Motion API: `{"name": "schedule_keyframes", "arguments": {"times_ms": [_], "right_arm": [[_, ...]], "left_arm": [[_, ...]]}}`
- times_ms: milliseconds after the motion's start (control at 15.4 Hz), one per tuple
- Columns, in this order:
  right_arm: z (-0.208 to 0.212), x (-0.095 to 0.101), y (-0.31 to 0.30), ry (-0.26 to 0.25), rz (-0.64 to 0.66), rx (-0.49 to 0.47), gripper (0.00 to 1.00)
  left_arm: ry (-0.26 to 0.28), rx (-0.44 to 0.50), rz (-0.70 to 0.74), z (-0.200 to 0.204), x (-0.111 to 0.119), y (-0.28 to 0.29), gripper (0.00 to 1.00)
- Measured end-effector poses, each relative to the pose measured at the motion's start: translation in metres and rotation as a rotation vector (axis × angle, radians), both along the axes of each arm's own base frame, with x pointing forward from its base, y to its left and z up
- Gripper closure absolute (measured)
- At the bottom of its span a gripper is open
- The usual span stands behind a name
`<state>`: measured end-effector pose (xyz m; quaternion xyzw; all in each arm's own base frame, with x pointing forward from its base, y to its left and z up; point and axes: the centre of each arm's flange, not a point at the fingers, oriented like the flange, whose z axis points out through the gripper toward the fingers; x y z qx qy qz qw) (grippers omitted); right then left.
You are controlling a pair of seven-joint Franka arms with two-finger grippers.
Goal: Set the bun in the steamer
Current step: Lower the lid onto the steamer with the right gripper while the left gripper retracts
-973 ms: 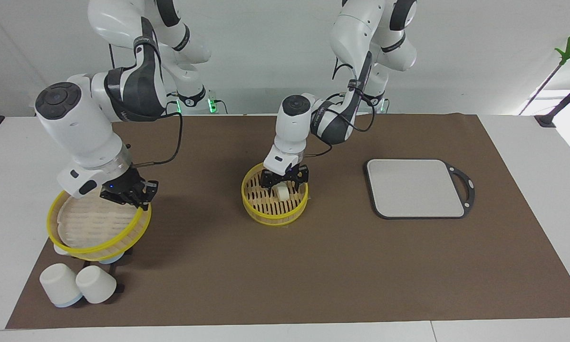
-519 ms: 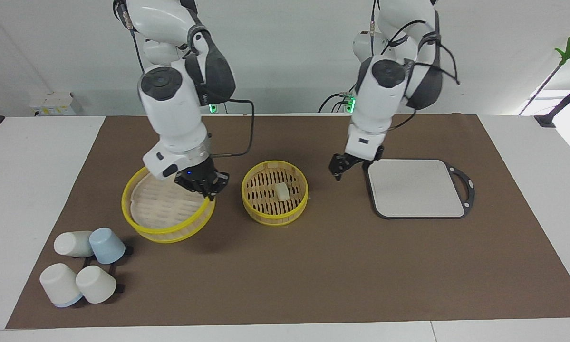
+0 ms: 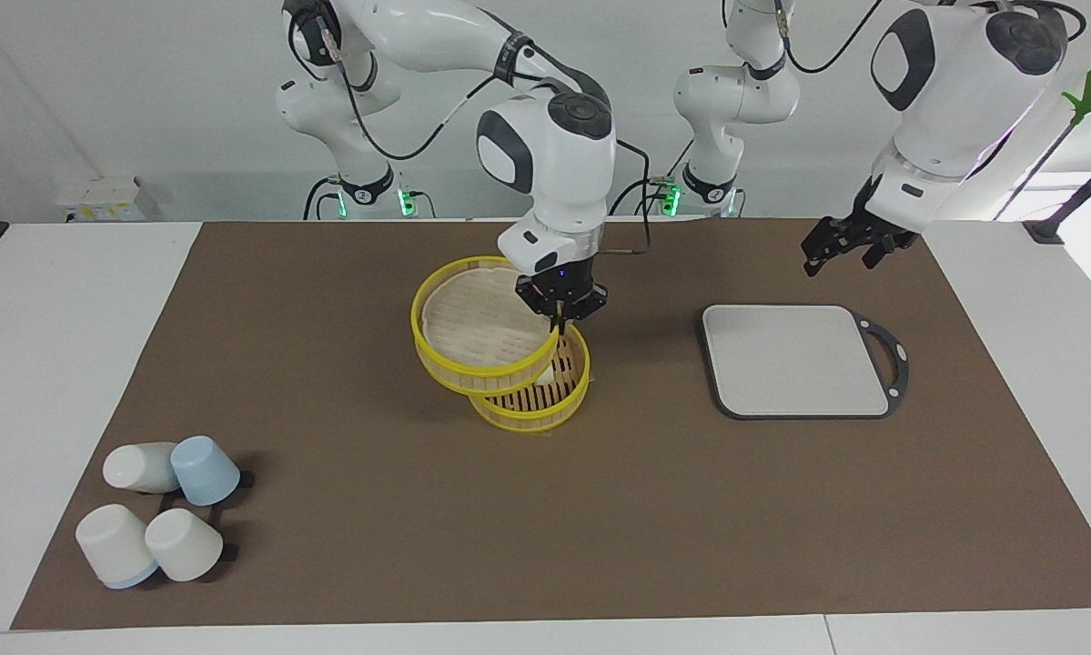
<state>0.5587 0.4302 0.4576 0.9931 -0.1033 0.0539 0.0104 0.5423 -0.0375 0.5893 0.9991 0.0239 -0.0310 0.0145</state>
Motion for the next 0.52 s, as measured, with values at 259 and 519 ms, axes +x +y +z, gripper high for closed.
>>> {"name": "schedule_keyframes", "arguments": {"times_ms": [259,519], "right_arm": [[-0.023,0.002,0.015,-0.015,-0.01,0.023,0.92],[-0.043,-0.001,0.023,-0.036,-0.001,0.049,0.92]], "left_arm": [[0.009,0.006,-0.04,0.013,-0.013,-0.001,0.0],[0.01,0.004,-0.059,0.02,-0.019,-0.001,0.0]]}}
